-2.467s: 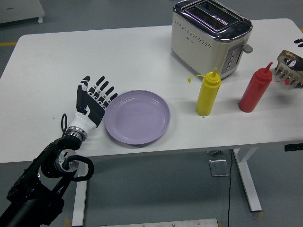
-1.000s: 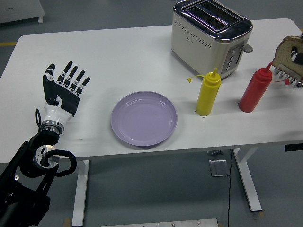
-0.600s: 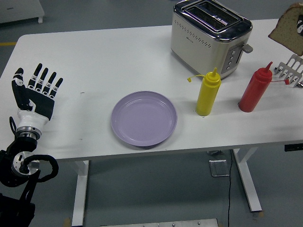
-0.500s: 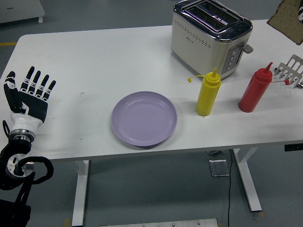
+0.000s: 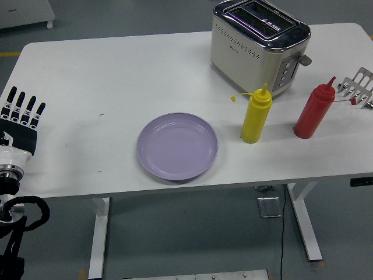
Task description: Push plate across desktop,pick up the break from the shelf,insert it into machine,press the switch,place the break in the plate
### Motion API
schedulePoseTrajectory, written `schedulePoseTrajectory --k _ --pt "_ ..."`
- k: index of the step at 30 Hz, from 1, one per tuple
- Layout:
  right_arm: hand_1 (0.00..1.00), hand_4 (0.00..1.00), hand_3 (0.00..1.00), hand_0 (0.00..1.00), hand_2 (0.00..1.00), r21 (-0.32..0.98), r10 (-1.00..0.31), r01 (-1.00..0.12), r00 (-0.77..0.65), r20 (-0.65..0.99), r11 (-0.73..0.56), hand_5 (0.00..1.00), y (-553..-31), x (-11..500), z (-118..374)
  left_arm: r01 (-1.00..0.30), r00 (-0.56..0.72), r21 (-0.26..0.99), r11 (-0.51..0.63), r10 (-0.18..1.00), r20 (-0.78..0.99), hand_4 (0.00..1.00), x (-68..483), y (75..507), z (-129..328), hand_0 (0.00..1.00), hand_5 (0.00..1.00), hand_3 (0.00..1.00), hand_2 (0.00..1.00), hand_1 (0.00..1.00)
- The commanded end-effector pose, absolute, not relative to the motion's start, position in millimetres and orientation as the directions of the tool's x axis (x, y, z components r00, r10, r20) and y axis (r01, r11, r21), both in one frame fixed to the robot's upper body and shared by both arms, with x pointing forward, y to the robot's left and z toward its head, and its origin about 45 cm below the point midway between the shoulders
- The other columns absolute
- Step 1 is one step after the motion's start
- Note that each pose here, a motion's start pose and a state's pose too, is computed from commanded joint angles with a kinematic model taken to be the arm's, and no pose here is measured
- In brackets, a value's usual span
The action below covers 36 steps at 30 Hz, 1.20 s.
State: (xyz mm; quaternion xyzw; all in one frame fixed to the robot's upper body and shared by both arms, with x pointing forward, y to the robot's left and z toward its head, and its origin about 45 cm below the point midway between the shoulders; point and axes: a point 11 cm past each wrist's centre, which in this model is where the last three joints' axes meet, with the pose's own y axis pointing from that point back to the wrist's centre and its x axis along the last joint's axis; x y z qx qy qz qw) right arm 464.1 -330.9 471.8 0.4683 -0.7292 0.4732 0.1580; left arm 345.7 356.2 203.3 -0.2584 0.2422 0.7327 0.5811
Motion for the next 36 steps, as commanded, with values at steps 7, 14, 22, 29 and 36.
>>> schedulePoseTrajectory --k 7,14,22,29,36 --pt "0.266 0.266 0.449 0.263 0.376 -0.505 -0.649 -0.857 -0.441 0.62 0.099 0.022 -295.3 485.4 474.5 -0.972 -0.198 0.04 -0.231 0.716 -0.669 0.617 344.2 366.6 207.9 0.832 0.998 0.838 0.944 0.877" --pt "0.264 0.264 0.452 0.257 0.372 -0.418 -0.674 -0.905 -0.359 0.645 0.081 0.019 -264.0 504.0 457.5 -0.969 -0.206 0.041 -0.242 0.712 -0.672 0.617 342.6 371.0 207.8 0.832 0.998 0.842 0.944 0.877" --pt "0.268 0.236 0.454 0.273 0.373 -0.36 -0.615 -0.932 -0.309 0.726 0.045 0.002 -239.0 517.6 443.0 -0.969 -0.208 0.042 -0.243 0.712 -0.67 0.617 342.8 371.6 208.1 0.829 0.998 0.844 0.943 0.875" --pt "0.27 0.228 0.456 0.279 0.376 -0.36 -0.528 -0.933 -0.318 0.788 0.024 0.002 -228.5 524.4 431.8 -0.97 -0.206 0.046 -0.237 0.713 -0.671 0.618 343.6 368.5 206.8 0.827 0.998 0.847 0.943 0.874" --pt "0.27 0.224 0.456 0.281 0.375 -0.352 -0.48 -0.936 -0.318 0.818 0.021 0.002 -228.9 528.2 420.2 -0.971 -0.207 0.05 -0.235 0.717 -0.666 0.617 343.5 367.8 206.2 0.827 0.998 0.849 0.943 0.873"
